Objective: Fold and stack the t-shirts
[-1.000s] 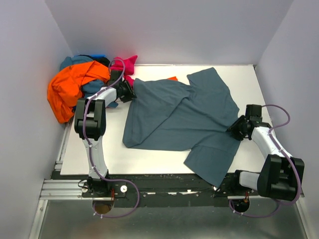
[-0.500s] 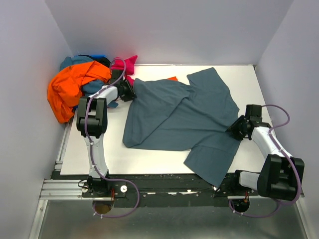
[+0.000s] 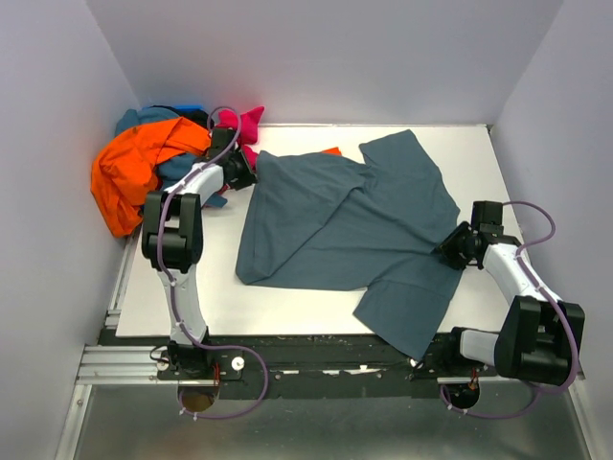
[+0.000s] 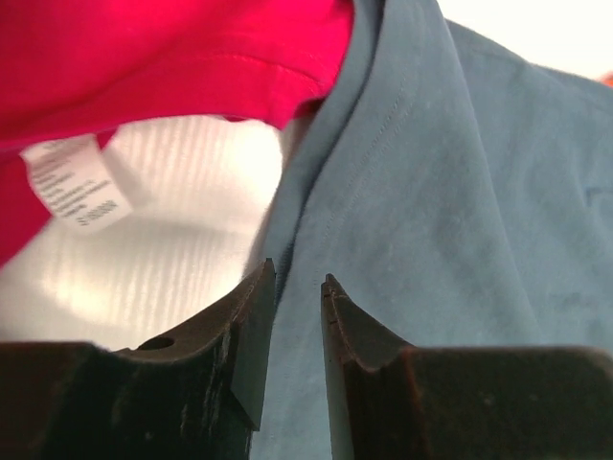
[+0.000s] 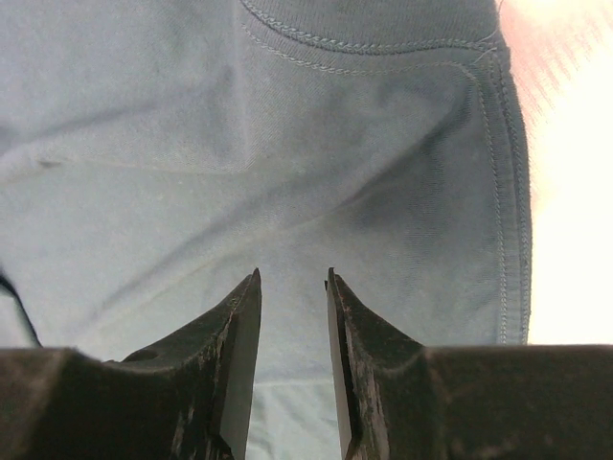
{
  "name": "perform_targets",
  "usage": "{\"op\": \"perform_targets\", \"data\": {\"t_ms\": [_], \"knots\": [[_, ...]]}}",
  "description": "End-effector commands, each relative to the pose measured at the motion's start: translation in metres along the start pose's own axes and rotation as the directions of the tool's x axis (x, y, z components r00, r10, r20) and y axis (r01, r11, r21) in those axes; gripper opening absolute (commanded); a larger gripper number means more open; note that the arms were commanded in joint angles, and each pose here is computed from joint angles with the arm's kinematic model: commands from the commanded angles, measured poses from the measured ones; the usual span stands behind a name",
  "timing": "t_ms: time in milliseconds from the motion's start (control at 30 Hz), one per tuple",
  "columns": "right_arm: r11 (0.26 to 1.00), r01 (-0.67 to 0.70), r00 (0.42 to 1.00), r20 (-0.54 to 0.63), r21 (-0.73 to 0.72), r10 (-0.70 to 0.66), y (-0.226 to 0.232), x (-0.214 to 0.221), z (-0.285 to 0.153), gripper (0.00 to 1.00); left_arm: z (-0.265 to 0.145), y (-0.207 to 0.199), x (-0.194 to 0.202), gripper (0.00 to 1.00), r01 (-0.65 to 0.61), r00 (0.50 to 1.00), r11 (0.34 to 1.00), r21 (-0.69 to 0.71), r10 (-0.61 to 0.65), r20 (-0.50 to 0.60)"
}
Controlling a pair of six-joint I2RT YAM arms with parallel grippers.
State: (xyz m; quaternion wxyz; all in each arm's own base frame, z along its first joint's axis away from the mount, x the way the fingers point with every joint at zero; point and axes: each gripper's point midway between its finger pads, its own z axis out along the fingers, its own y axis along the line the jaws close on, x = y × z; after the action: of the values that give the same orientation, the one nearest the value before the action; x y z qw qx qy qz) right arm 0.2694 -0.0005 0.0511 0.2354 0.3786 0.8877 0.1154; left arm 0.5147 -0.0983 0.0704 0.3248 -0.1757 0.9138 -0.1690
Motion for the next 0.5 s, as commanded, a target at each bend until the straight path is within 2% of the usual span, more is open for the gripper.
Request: {"op": "perform_targets", "data": {"t_ms": [0, 133, 233, 467], "knots": [[0.999, 0.005, 1.0, -0.011, -0.032, -0.006, 0.005, 0.003, -0.001, 0.41, 0.02, -0.007, 0.03, 0.4, 0.005, 0.993, 0.997, 0.074, 0.003, -0.117], [0.999, 0.015, 1.0, -0.012, -0.053, -0.015, 0.009, 0.003, -0.003, 0.41, 0.028, -0.002, 0.036, 0.45, 0.01, 0.99, 0.998, 0.058, -0.002, -0.14], [0.998, 0.012, 1.0, -0.01, -0.055, -0.013, 0.01, 0.002, -0.003, 0.41, 0.032, -0.003, 0.036, 0.45, 0.013, 0.989, 0.998, 0.067, -0.003, -0.148], [0.998, 0.013, 1.0, -0.018, -0.059, -0.014, 0.011, 0.003, -0.002, 0.41, 0.036, -0.006, 0.039, 0.35, 0.043, 0.983, 0.994, 0.104, -0.024, -0.182]]}}
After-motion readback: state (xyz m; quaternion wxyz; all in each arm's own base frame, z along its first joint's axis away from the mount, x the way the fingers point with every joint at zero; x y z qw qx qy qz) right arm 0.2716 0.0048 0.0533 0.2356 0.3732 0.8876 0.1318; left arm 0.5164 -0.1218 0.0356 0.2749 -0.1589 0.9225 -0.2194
